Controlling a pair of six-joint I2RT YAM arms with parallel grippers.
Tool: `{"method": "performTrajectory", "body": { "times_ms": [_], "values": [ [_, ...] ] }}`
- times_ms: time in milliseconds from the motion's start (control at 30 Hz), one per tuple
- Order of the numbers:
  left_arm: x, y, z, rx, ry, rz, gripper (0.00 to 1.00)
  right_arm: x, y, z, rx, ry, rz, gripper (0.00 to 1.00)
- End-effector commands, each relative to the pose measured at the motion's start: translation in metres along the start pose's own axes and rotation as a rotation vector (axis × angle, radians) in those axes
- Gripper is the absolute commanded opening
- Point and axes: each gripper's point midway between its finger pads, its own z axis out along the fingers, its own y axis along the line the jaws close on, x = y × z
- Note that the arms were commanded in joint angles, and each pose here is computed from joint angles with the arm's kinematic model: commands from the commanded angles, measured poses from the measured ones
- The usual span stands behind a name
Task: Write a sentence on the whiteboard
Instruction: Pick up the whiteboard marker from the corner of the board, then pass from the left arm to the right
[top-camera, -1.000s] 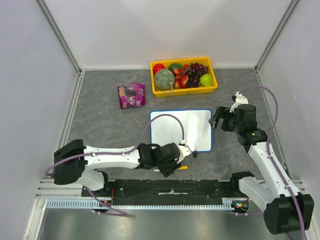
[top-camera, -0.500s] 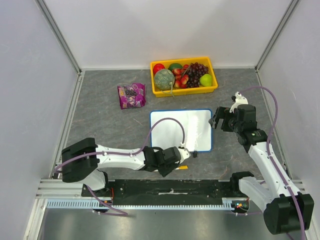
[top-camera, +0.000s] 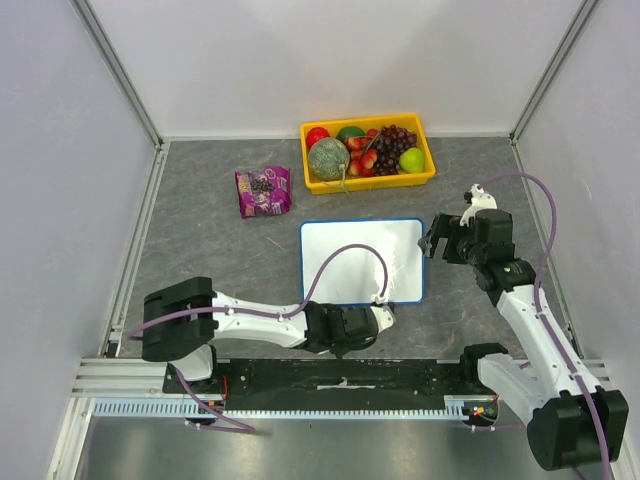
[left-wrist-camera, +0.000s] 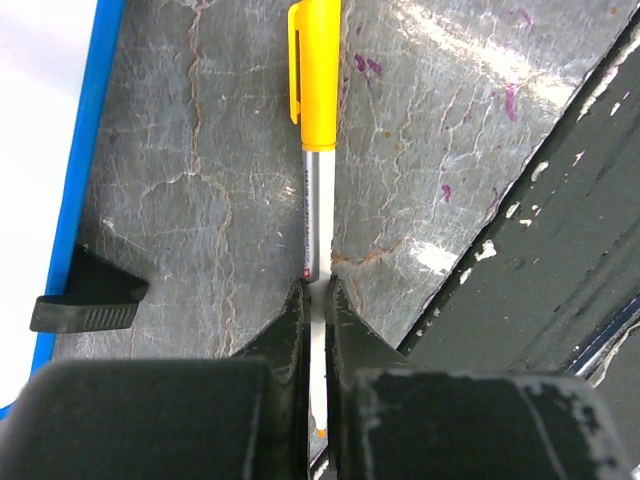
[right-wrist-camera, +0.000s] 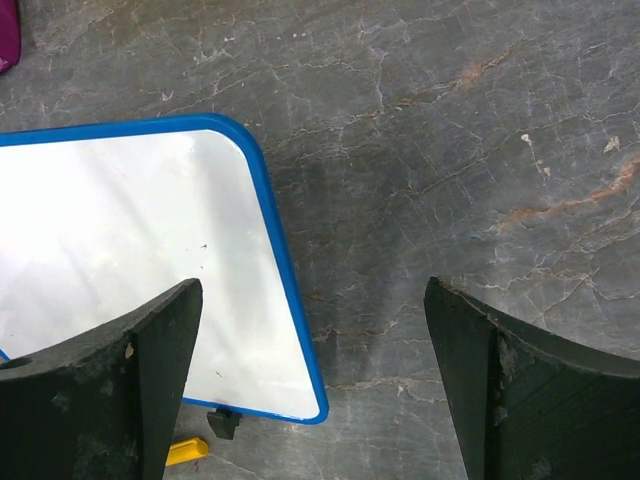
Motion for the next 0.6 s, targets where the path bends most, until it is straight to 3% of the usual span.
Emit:
{"method": "performTrajectory", "body": {
  "times_ms": [0, 300, 567],
  "values": [
    [0.002, 0.013, -0.009, -0.070, -0.012, -0.036, 0.02, -0.017, 0.006, -0.010, -0.012, -0.048, -0.022, 0.98],
    [-0.079, 0.032, -0.092, -0.046, -0.305, -0.155, 0.02, -0.050, 0.046, -0.040, -0.181, -0.106, -0.074, 0.98],
    [-0.115, 0.096, -0.164, 0.084, -0.529, -0.407, 0.02, -0.081, 0.115, -0.088, -0.524, -0.199, -0.127, 0.98]
  ]
}}
